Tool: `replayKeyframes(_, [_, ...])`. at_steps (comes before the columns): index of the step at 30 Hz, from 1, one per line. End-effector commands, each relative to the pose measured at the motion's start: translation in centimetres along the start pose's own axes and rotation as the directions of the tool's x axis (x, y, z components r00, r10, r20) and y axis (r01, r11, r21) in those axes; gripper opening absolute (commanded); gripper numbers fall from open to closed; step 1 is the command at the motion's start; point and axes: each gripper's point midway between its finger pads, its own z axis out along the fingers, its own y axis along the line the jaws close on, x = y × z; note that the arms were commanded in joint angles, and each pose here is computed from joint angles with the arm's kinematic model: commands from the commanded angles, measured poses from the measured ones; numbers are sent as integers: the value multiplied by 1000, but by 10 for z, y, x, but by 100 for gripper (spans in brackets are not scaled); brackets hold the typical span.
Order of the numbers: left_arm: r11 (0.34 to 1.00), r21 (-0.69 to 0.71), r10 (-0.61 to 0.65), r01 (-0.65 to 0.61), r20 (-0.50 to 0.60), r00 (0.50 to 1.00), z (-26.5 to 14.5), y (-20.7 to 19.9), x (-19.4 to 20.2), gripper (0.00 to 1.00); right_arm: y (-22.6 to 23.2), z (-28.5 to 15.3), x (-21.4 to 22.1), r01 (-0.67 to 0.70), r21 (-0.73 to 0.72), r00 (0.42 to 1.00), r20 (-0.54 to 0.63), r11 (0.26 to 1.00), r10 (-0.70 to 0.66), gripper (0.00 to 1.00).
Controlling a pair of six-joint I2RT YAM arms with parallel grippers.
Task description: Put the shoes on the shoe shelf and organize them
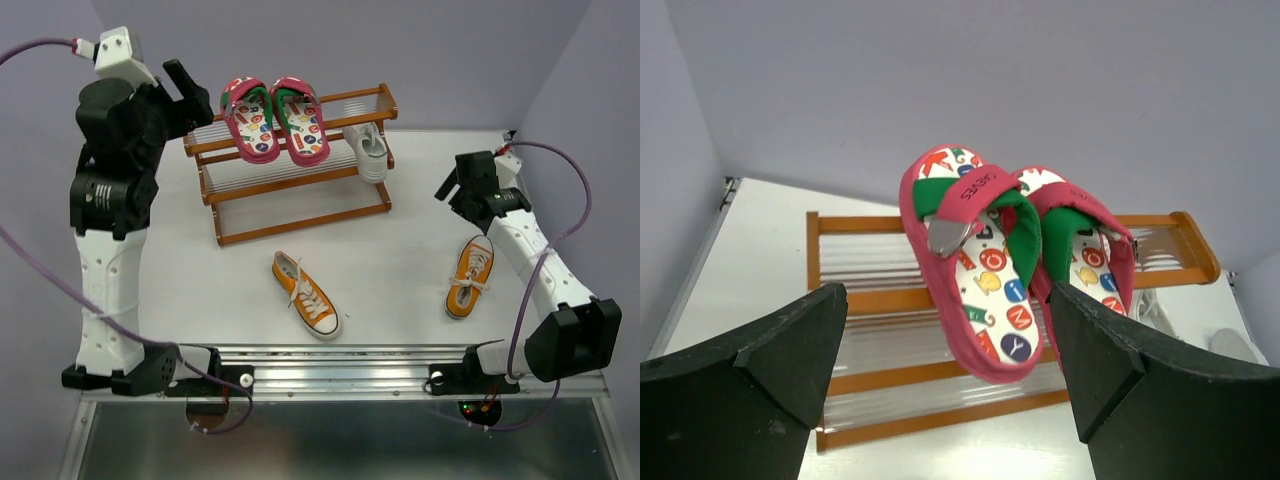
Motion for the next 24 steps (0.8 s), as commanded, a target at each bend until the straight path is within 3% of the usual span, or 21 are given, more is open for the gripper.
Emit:
replayKeyframes(1, [999,23,40,-43,92,995,-28,4,-4,93,-24,-22,39,-117,69,983,-136,991,126,100])
replayKeyframes(2, [997,63,52,-54,36,998,-23,3,23,93,-29,-24,49,-132,87,976,-161,987,144,100])
replayKeyframes(7, [983,173,48,-65,103,994,-51,-6,38,93,-57,-34,102,-193,163,933,-276,968,233,100])
replayKeyframes(17, [993,69,90,-95,74,993,-53,24,72,93,-66,-31,138,-132,183,904,-380,974,194,100])
replayKeyframes(24, [995,50,85,-89,63,994,-52,30,80,93,-83,-32,150,-115,246,901,-382,962,205,100])
